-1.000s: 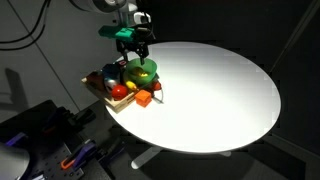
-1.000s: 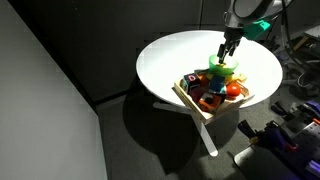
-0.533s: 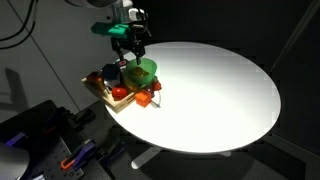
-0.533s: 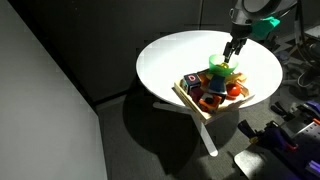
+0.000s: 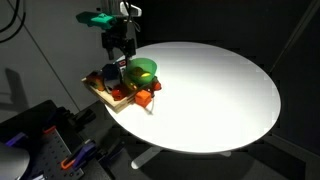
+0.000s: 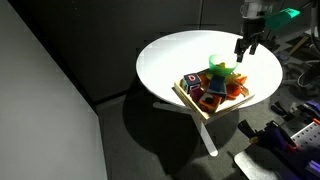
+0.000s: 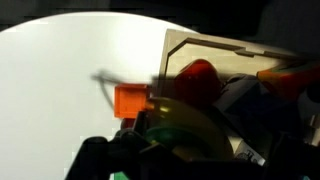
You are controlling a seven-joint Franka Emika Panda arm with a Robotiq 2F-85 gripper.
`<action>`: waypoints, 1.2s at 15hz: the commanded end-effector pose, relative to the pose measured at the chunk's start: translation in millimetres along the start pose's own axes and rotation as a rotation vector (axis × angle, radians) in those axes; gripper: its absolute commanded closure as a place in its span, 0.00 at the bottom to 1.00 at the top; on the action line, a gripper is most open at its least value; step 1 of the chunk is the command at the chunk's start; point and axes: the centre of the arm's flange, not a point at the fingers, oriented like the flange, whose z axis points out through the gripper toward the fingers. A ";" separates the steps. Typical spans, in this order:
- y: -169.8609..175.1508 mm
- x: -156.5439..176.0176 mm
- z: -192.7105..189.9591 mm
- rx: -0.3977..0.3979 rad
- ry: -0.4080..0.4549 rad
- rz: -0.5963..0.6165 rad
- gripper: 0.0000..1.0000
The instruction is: Pick up the yellow lemon toy from the table and put it in the green bowl
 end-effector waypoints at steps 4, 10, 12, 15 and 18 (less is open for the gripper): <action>-3.3 -37.4 -23.8 -0.001 -0.078 0.056 0.00; -6.0 -54.0 -37.0 0.008 0.005 0.101 0.00; -6.5 -57.8 -40.5 0.010 0.040 0.118 0.00; -6.9 -60.8 -44.6 0.016 0.094 0.132 0.00; -7.1 -62.6 -46.4 0.016 0.132 0.128 0.00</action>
